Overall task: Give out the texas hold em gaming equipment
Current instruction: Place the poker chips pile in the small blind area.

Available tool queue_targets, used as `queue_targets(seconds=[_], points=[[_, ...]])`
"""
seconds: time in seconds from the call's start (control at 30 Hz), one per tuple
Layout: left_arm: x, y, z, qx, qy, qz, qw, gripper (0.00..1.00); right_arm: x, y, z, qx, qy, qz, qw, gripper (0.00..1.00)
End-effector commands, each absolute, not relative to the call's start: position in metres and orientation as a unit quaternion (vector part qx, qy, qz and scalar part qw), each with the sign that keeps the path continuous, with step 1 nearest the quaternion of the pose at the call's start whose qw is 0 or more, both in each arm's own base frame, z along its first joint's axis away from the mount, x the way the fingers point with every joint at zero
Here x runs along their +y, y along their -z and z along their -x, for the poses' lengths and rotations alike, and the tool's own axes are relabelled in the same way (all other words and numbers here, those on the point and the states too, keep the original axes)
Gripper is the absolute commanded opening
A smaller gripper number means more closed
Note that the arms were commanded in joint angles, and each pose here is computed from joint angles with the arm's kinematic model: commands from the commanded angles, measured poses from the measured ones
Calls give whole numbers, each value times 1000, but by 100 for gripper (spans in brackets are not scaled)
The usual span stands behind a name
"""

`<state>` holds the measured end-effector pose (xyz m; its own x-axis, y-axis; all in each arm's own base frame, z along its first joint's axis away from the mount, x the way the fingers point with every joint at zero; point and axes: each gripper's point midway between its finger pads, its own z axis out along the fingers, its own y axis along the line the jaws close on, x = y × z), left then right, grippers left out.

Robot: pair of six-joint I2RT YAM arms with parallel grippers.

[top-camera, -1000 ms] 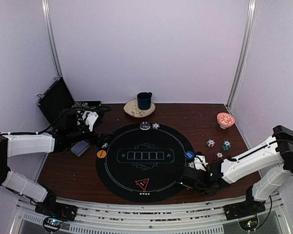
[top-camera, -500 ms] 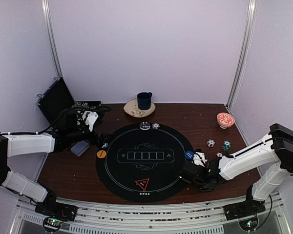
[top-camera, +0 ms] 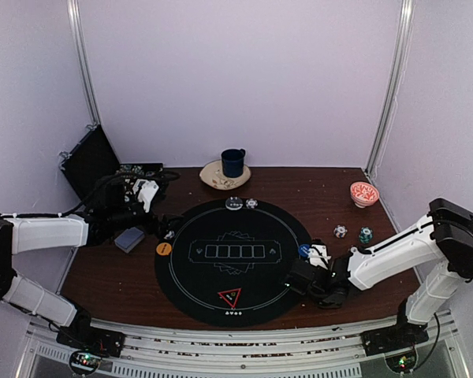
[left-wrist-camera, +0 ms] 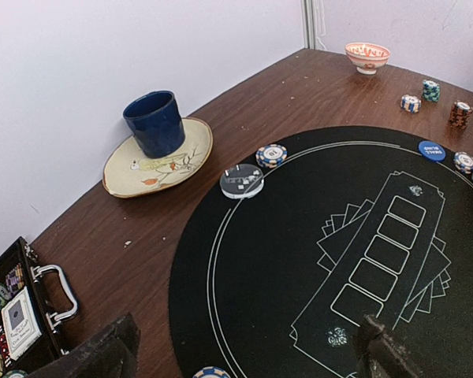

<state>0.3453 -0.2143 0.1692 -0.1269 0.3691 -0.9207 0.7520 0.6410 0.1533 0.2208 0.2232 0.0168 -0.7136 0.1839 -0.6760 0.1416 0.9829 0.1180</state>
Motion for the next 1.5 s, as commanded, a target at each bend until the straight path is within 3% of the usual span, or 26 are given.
queue_targets(seconds=[0.0,0.5,0.77,0.97,1.2,1.47], points=[[-215,-184,-353,715,176,-377,562,98,219,-8,-224,928,-23,-98,357,27],[-215,-183,-354,716,175,-377,561,98,222,-7,-230,929,-20,-91,358,35],[-215,-183,-354,716,175,-377,562,98,226,-17,-228,932,-33,-89,351,65],[-215,-184,-354,715,174,-376,563,98,231,-36,-222,932,-40,-78,353,77],[-214,-186,-353,714,174,-376,564,98,224,-88,-215,919,-54,-83,383,77],[-215,-188,-352,713,177,-376,564,98,162,-141,-232,881,-21,-141,451,78]])
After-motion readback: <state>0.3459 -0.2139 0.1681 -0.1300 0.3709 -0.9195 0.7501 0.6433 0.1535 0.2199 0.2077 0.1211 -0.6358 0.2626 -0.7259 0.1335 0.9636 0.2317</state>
